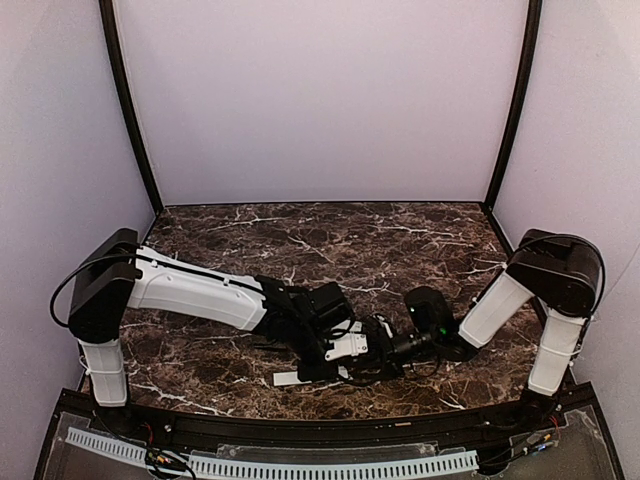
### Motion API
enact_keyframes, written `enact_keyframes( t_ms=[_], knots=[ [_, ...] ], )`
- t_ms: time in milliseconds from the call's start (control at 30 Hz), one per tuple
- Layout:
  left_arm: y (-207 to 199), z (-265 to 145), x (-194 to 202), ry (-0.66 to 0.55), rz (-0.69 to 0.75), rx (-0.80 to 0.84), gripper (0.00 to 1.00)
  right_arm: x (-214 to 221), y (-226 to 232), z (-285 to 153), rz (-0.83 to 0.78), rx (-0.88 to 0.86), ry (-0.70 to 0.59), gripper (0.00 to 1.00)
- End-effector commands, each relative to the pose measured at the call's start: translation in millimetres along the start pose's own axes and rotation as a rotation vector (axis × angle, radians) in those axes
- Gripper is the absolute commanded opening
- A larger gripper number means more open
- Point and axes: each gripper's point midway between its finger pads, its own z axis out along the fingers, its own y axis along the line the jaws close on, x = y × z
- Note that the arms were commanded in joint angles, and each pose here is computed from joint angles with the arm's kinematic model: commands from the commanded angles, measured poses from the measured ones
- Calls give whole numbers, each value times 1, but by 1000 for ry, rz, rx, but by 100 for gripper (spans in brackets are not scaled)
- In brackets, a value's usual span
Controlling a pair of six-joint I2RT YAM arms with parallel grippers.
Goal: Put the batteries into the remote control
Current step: Pick up the battery cover at the center of the board.
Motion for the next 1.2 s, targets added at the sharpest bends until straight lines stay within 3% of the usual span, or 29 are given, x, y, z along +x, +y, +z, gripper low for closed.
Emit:
enact_keyframes(
  t_ms=[0,67,267,433,867,1167],
  knots=[
    [-7,-13,-6,-48,2,13,26,3,-10,6,24,18,10,46],
    [-8,-13,-6,-51,7,16,27,3,-10,6,26,14,12,45],
    [-2,-12,4,-22,13,-23,48,2,-10,5,26,14,4,43],
    [-3,-4,8,-1,4,-15,51,3,-10,6,29,10,8,41],
    [-12,18,32,143,-26,62,44,5,-11,4,37,2,6,39],
    [-11,20,33,169,-28,67,31,7,-14,5,50,-7,10,38]
  ],
)
